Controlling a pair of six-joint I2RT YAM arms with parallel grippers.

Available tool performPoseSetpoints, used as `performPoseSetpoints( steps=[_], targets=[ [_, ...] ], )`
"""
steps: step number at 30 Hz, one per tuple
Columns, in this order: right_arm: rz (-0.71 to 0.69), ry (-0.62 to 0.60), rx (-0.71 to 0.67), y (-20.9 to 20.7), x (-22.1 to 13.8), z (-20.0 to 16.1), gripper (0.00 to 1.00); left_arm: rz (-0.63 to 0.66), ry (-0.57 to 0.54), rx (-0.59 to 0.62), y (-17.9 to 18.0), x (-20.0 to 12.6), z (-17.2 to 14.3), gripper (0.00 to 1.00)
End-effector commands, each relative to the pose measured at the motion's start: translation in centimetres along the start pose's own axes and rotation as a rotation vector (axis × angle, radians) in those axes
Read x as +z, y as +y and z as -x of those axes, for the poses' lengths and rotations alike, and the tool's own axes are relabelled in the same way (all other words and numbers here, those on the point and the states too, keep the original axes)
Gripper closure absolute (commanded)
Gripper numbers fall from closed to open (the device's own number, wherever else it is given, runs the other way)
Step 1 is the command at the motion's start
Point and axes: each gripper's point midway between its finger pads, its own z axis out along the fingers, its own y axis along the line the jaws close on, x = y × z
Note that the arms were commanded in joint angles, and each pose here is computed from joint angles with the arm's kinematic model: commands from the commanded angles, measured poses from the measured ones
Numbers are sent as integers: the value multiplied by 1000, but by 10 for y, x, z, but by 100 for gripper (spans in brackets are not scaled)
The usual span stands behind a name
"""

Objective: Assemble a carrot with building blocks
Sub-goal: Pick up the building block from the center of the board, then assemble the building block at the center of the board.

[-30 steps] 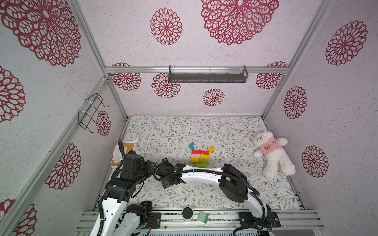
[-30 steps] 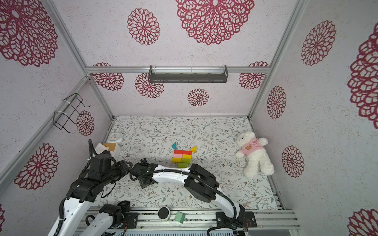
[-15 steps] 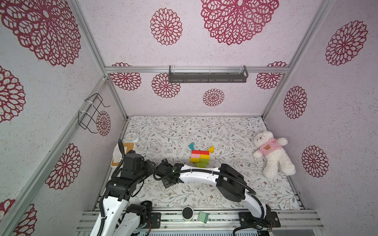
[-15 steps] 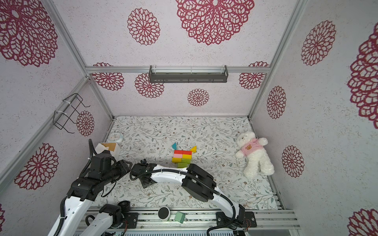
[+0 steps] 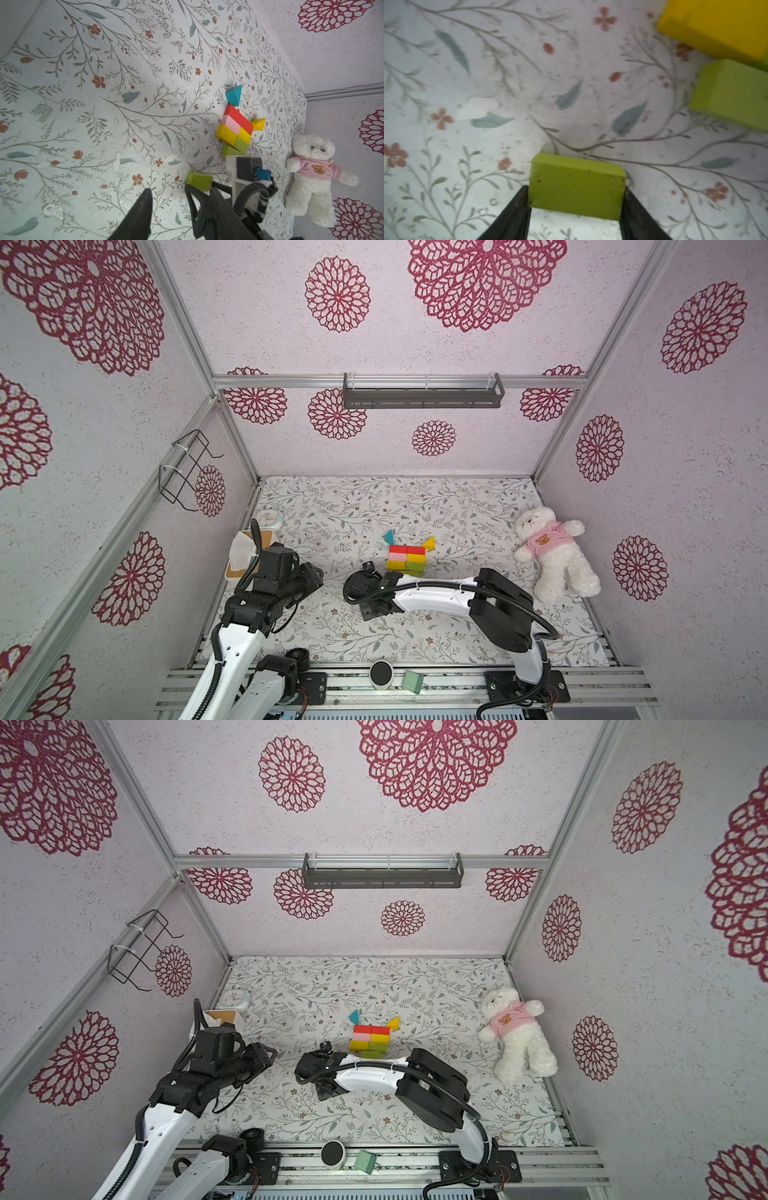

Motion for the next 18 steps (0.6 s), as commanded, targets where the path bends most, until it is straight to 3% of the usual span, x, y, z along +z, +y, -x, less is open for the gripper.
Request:
performPoseSetpoints(
  steps=[1, 7, 18],
  targets=[
    [-40, -51, 117, -32, -18, 9, 38, -50, -10, 13, -12, 4, 7, 52],
    [-91, -59, 175, -74, -18, 10, 38, -62, 5, 14, -18, 12, 9, 52],
    [-96, -72, 202, -94, -3, 35, 36, -46, 19, 9, -17, 21, 11, 52]
  ],
)
